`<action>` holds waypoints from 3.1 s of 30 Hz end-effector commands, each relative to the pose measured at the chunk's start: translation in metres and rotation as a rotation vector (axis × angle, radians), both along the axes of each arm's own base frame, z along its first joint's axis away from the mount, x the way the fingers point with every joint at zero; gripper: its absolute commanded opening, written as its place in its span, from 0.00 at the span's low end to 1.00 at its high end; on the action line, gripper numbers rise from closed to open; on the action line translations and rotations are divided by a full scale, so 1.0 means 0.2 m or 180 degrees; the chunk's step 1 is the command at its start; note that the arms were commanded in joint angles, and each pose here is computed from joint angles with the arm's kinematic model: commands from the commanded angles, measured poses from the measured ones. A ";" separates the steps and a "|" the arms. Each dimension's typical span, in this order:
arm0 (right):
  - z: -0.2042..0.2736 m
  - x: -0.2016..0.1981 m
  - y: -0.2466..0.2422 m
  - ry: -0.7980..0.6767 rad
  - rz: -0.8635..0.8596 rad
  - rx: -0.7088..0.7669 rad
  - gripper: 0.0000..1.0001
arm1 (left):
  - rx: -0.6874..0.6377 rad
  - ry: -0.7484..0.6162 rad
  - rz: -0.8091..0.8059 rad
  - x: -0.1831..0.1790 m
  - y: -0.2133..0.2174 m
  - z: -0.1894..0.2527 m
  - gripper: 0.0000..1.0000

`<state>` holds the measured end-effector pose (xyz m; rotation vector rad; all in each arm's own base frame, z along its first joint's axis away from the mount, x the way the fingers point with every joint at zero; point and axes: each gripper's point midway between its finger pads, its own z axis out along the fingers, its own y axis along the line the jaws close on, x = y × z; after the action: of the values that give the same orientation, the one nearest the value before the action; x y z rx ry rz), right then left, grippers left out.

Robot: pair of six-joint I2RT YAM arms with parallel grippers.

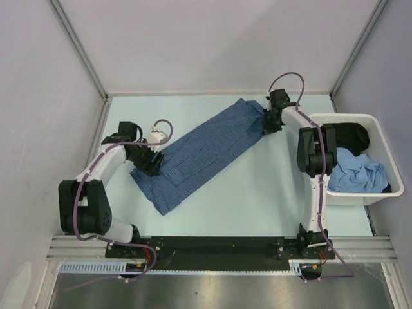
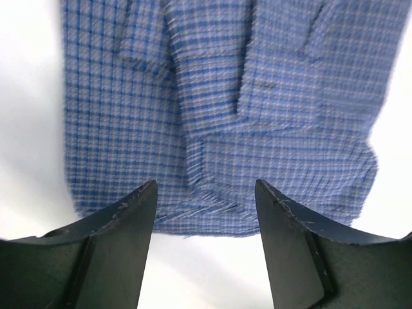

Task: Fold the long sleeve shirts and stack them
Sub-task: Fold the shirt

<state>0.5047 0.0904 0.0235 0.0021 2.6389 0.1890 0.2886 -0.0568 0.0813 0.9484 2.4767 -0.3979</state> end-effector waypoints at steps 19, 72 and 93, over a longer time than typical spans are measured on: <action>0.34 -0.08 0.17 -0.0162 0.0594 0.0405 0.56 | 0.0081 0.0570 0.0542 0.25 0.13 -0.26 0.49; 0.15 -1.03 0.08 0.0568 0.1621 0.0350 0.57 | -0.0266 -0.1399 -0.1660 -0.21 -0.30 0.16 0.96; 0.36 -1.90 0.49 -0.1763 0.5704 -0.0332 0.87 | -0.0475 -0.1773 -0.4257 -0.75 -0.56 -0.10 0.92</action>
<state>0.1685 0.1916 0.1076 -1.7168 1.6826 0.5603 0.1666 -0.1586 0.0722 2.0128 1.2314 -0.5502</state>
